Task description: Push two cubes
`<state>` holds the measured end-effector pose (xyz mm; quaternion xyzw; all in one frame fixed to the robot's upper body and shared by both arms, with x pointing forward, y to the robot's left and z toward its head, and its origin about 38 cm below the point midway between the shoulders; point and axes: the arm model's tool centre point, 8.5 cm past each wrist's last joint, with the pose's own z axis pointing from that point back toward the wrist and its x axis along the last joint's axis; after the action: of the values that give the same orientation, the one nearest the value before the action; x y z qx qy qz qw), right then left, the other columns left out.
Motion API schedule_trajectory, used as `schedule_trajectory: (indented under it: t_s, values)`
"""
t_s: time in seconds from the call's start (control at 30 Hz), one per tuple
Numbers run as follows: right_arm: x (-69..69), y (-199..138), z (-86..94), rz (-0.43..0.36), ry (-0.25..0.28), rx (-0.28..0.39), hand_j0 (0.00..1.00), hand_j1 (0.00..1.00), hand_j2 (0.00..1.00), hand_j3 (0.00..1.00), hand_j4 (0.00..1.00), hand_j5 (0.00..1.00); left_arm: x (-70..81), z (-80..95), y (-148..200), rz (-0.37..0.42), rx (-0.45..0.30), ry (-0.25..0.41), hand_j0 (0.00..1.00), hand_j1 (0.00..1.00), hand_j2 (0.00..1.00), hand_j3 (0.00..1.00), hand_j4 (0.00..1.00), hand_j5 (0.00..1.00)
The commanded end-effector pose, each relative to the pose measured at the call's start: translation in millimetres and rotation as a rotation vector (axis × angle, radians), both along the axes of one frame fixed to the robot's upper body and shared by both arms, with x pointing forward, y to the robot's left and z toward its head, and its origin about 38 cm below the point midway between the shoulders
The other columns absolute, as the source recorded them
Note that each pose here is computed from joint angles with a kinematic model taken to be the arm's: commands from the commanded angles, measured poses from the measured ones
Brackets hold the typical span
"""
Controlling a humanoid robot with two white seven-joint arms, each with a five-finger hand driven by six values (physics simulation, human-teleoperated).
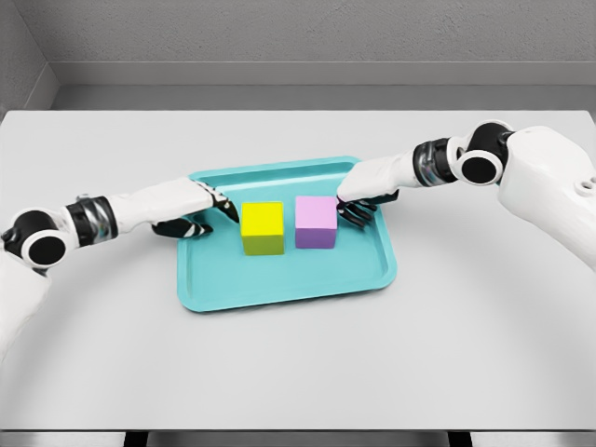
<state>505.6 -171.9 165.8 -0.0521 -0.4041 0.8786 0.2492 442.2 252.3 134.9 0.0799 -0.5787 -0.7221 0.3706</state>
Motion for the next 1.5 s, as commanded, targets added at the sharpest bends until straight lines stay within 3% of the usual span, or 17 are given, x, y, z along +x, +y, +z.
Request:
schedule_trajectory:
  t_s: [0.0,0.47,1.1,1.23,1.33,1.47]
  values:
    - [-0.1,4.3,0.1,0.004,0.001,0.007,0.13,0.13,0.13,0.13,0.13,0.13,-1.4,1.4,-4.3,-0.012,-0.005,-0.002,0.62,0.62,0.62,0.62,0.62,0.62]
    - [-1.1,12.2,0.0,0.018,0.001,0.012,0.13,0.13,0.13,0.13,0.13,0.13,-3.4,-4.2,-20.5,-0.041,-0.014,0.008,0.62,0.62,0.62,0.62,0.62,0.62]
    - [5.1,-5.1,0.9,-0.019,-0.011,-0.018,0.13,0.13,0.13,0.13,0.13,0.13,-3.3,2.2,-10.1,-0.025,-0.053,0.013,0.60,0.60,0.60,0.60,0.60,0.60]
    - [15.5,-27.0,23.7,-0.059,-0.056,-0.028,0.14,0.14,0.14,0.14,0.14,0.14,-3.7,1.9,-6.9,-0.021,-0.047,0.014,0.56,0.56,0.56,0.56,0.56,0.56]
    - [27.4,-53.6,41.5,-0.143,-0.084,0.009,0.14,0.14,0.14,0.14,0.14,0.14,-3.1,3.8,-1.7,-0.014,-0.038,0.010,0.55,0.55,0.55,0.55,0.55,0.55]
    - [29.7,-91.4,54.3,-0.215,-0.107,0.009,0.16,0.16,0.16,0.16,0.16,0.16,-1.8,7.9,2.2,-0.010,-0.042,0.006,0.55,0.55,0.55,0.55,0.55,0.55]
